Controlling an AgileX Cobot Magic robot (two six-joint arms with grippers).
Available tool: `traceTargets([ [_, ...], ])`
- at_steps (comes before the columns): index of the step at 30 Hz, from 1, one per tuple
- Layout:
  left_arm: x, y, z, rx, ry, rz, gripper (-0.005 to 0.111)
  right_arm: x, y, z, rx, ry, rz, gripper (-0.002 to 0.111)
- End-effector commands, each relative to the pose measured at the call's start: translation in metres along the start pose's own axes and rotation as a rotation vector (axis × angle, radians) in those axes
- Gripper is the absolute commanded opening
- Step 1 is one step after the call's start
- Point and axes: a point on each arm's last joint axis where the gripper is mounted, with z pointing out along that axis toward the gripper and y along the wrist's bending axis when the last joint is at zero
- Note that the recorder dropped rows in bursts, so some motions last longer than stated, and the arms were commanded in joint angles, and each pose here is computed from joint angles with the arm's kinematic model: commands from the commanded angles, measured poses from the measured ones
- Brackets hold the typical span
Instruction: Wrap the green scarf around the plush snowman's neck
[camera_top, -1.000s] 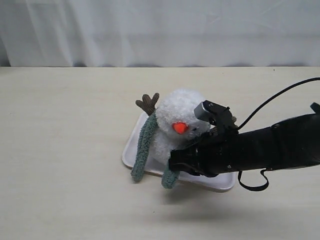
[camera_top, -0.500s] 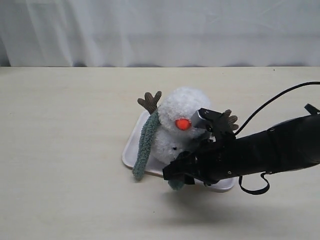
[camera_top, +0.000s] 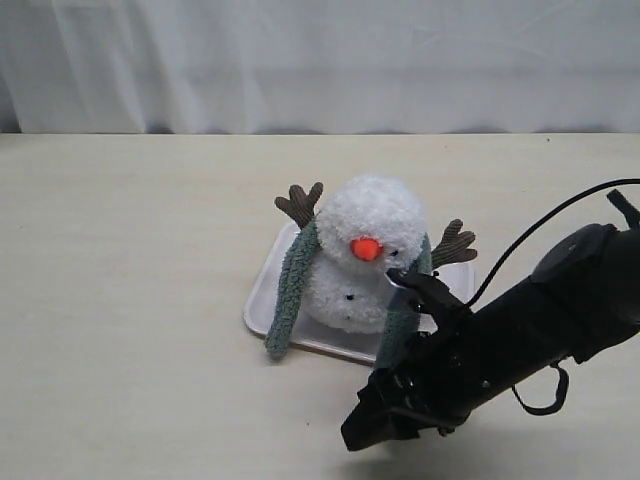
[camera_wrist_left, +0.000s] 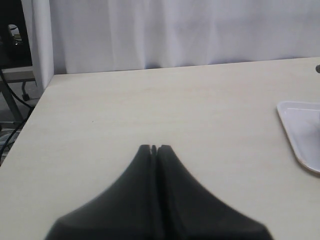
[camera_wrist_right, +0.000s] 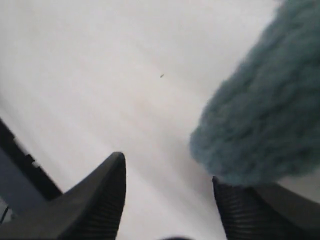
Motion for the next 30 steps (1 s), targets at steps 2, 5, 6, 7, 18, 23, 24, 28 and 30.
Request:
traceTargets([
  [2, 0.0, 0.0, 0.0, 0.0, -0.009, -0.004, 0.0, 0.009, 0.019, -0.004, -0.204, 0.088, -0.117, 0.051],
  [5, 0.0, 0.0, 0.0, 0.001, -0.009, -0.006, 0.0, 0.006, 0.029, -0.006, -0.314, 0.036, -0.195, 0.051],
  [6, 0.0, 0.0, 0.0, 0.001, -0.009, -0.006, 0.0, 0.004, 0.031, -0.007, -0.342, 0.008, -0.218, 0.051],
  [7, 0.0, 0.0, 0.0, 0.001, -0.009, -0.006, 0.0, 0.003, 0.033, -0.008, -0.36, -0.017, -0.236, 0.051],
  [18, 0.0, 0.0, 0.0, 0.001, -0.009, -0.006, 0.0, -0.025, 0.051, -0.047, -0.151, -0.238, -0.439, 0.038],
  [23, 0.0, 0.0, 0.0, 0.001, -0.009, -0.006, 0.0, -0.025, 0.044, -0.094, 0.28, -0.413, -0.238, 0.038],
  [24, 0.0, 0.0, 0.0, 0.001, -0.009, -0.006, 0.0, -0.024, 0.041, -0.098, 0.326, -0.421, -0.198, 0.038],
  [28, 0.0, 0.0, 0.0, 0.0, -0.009, -0.004, 0.0, -0.013, 0.027, -0.108, 0.512, -0.349, -0.083, 0.038],
  [30, 0.0, 0.0, 0.0, 0.0, -0.009, -0.004, 0.0, -0.006, 0.019, -0.108, 0.581, -0.317, -0.031, 0.038],
])
